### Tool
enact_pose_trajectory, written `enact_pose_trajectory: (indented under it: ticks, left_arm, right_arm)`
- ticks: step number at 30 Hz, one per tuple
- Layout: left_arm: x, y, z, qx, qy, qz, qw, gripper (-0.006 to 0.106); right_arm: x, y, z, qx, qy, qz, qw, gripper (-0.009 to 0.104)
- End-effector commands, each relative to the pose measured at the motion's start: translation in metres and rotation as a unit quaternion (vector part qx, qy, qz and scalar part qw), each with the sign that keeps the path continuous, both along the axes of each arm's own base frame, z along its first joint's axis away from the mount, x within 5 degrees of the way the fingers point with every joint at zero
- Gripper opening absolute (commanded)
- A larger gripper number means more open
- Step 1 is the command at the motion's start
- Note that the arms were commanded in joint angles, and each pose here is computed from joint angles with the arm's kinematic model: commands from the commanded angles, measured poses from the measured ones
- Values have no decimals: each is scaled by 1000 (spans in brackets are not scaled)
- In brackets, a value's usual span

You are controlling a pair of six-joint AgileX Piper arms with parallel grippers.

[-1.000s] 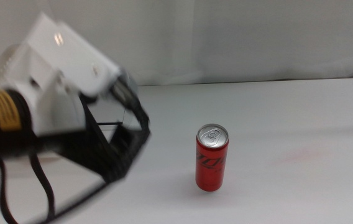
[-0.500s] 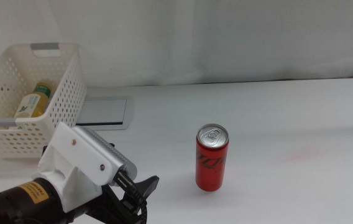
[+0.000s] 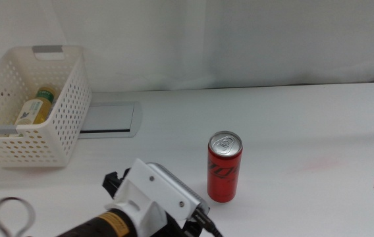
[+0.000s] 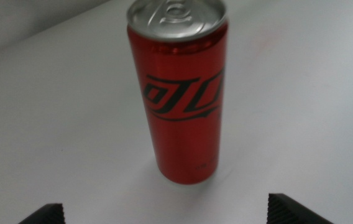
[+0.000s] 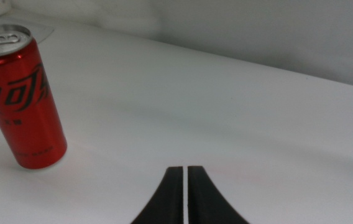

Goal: Use arms to grab the bottles and put them into the dustbin to the left of the table.

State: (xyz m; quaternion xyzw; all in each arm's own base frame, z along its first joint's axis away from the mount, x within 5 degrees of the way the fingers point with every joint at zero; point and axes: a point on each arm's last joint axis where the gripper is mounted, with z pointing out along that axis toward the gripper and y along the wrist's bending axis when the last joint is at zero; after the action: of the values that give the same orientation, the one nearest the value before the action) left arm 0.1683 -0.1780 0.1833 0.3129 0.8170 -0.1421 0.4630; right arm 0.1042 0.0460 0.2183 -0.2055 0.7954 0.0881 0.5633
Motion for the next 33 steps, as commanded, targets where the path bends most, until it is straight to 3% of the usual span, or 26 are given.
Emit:
enact_pose_trajectory:
  ticks: [1,9,16,24,33]
  left_arm:
    - [5,-6,-11,-18,-10,27,999,85]
    - [13,-28,-37,-96,-19,-5,995,85]
    - [25,-36,-57,-132,-66,10,989,85]
    - [48,-66,-66,-131,-64,6,989,81]
    - [77,-74,-58,-133,-41,49,989,70]
  right_arm:
    - [-1,1,-1,-5,-8,10,1000,-3]
    - [-1,1,-1,-5,-8,10,1000,-3]
    - [-1,1,-1,-5,-8,10,1000,-3]
    - [-1,1,-1,6,-3,6,1000,-3]
    - [-1,1,-1,6,-3,6,1000,-3]
